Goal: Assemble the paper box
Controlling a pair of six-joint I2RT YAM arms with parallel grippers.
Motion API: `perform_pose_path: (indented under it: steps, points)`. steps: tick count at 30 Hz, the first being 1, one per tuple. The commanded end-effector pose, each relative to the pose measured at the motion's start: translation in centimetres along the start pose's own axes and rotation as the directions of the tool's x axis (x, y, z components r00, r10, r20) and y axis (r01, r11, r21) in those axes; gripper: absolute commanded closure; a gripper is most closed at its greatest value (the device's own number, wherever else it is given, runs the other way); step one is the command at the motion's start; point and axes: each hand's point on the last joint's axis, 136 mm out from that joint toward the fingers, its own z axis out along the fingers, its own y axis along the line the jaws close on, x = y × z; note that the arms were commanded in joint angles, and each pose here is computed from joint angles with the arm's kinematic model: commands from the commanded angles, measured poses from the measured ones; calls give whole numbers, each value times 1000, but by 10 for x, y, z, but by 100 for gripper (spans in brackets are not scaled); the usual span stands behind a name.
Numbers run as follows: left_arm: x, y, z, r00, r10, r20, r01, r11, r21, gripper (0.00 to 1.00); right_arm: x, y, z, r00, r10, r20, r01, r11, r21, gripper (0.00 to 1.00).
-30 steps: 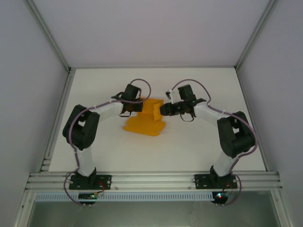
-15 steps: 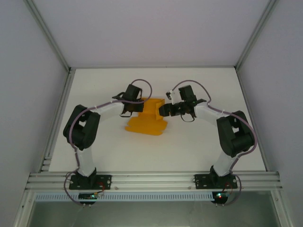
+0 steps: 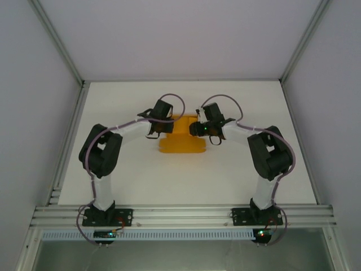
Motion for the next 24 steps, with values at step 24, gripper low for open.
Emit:
perform_pose_path:
  steps: [24]
  points:
    - [22, 1, 2, 967, -247, -65, 225, 945, -237, 100, 24, -116, -20, 940, 169, 296, -341, 491, 801, 100]
